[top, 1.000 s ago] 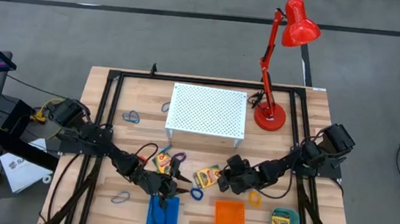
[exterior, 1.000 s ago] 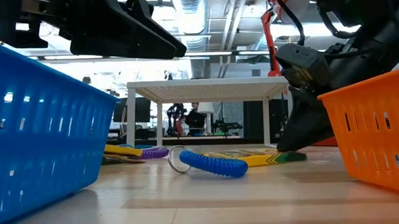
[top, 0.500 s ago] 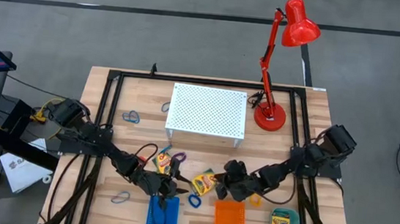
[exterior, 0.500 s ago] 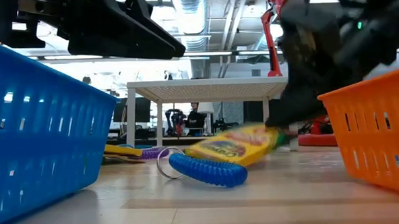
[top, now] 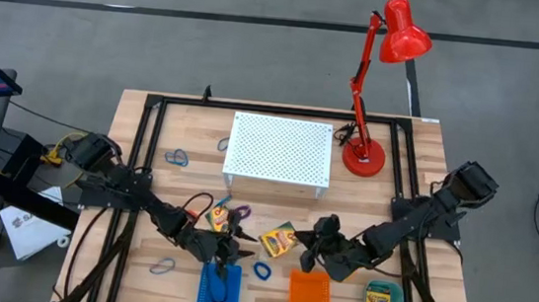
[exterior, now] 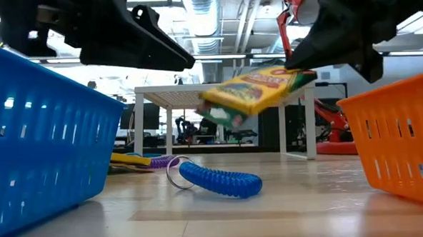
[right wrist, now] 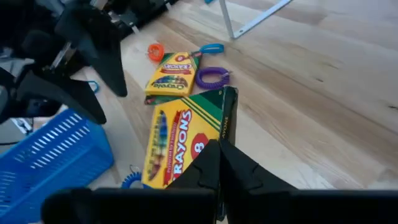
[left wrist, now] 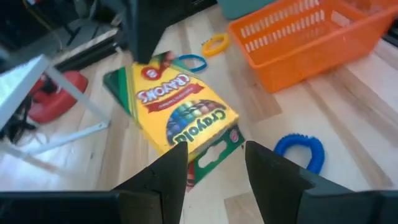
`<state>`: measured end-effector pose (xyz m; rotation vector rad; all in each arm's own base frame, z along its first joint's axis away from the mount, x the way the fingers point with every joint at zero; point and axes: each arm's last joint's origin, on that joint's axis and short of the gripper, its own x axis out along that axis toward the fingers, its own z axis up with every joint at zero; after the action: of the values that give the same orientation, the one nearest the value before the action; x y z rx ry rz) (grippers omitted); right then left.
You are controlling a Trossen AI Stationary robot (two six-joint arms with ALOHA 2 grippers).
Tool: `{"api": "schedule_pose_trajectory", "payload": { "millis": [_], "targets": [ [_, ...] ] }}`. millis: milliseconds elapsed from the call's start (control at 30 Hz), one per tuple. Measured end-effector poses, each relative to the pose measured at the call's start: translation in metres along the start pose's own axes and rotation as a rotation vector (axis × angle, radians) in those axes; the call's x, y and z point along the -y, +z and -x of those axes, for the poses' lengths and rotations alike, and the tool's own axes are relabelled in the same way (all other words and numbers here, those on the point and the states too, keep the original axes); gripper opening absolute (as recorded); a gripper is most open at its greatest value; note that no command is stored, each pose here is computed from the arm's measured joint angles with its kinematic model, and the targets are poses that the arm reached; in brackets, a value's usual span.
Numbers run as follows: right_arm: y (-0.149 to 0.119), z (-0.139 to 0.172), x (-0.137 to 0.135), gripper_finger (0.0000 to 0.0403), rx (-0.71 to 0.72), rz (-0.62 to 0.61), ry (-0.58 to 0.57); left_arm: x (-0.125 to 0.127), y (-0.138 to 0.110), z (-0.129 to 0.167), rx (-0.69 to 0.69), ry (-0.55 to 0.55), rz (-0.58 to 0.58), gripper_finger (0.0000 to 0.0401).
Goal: Pick & Place Office Desk Supplies
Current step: Put the yellow crayon box into the green bin
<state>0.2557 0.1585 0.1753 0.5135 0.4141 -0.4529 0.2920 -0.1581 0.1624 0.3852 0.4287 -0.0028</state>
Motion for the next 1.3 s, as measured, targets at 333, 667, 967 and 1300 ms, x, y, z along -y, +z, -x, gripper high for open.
{"api": "schedule_pose_trajectory", "payload": {
  "millis": [333,667,967,1300],
  "targets": [
    [-0.002,0.006,-0.006,0.0000,0.027,0.068,0.034,-0.030,-0.001,-0.016,0.018,0.090,0.306,0.0217],
    [0.005,0.010,-0.018,0.0000,0.042,0.131,0.066,-0.053,0.003,-0.028,0.094,-0.207,0.471,0.0281],
    [0.012,0.012,-0.026,0.0000,0.054,0.177,0.072,-0.064,0.001,-0.033,0.092,-0.277,0.538,0.0271],
    [0.012,0.012,-0.026,0.0000,0.054,0.197,0.070,-0.062,0.005,-0.031,0.116,-0.373,0.582,0.0139]
  ]
}}
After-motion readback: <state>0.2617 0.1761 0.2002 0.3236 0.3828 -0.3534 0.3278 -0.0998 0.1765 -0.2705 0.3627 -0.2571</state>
